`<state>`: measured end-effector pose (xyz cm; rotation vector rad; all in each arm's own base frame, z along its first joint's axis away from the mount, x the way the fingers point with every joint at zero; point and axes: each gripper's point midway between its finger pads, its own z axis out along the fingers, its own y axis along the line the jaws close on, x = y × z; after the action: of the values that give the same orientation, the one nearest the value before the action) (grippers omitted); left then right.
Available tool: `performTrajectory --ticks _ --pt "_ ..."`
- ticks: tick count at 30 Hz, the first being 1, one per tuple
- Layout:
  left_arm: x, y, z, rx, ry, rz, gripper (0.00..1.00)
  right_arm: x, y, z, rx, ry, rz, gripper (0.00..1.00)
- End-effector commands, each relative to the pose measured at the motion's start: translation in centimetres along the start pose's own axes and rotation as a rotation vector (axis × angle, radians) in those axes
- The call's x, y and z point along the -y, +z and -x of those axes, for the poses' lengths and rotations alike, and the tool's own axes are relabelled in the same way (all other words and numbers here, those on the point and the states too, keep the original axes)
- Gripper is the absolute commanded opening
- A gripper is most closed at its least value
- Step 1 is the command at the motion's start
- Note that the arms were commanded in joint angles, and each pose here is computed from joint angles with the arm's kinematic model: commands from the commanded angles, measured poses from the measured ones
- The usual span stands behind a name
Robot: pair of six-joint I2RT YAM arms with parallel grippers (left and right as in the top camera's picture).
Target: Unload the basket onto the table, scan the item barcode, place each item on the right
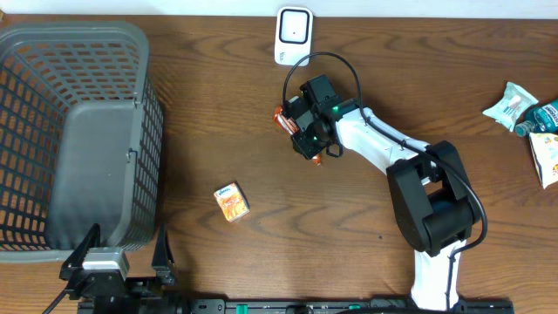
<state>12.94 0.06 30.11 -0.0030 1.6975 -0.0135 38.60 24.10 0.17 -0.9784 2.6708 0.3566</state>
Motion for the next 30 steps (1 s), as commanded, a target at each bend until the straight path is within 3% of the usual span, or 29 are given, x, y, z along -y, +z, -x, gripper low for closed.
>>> performTrajectory --ticks 1,2,3,10,16,24,30 --pt "0.0 -0.2 0.3 0.012 -0.006 0.004 0.98 0.3 1.9 -2.7 -0.085 0.055 0.049 0.11" --pt "-0.1 -0.2 0.3 0.012 -0.006 0.004 0.98 0.5 1.8 -2.9 -0.089 0.061 0.049 0.03" --pt "-0.1 -0.2 0.3 0.012 -0.006 0.004 0.98 0.8 1.7 -3.0 -0.091 0.067 0.048 0.01" --pt "0.0 -0.2 0.3 0.012 -0.006 0.004 0.98 -0.4 0.8 -1.7 -0.022 0.085 0.214 0.01" --pt "0.0 -0.2 0.3 0.012 -0.006 0.004 0.98 -1.4 -2.9 0.1 0.064 0.123 0.367 0.01" --pt "-0.1 -0.2 0.3 0.012 -0.006 0.004 0.98 -3.3 -12.7 1.9 0.207 0.086 0.435 0.01" --pt "-0.1 -0.2 0.3 0.012 -0.006 0.004 0.98 -6.7 -20.1 2.0 0.330 -0.087 0.445 0.01"
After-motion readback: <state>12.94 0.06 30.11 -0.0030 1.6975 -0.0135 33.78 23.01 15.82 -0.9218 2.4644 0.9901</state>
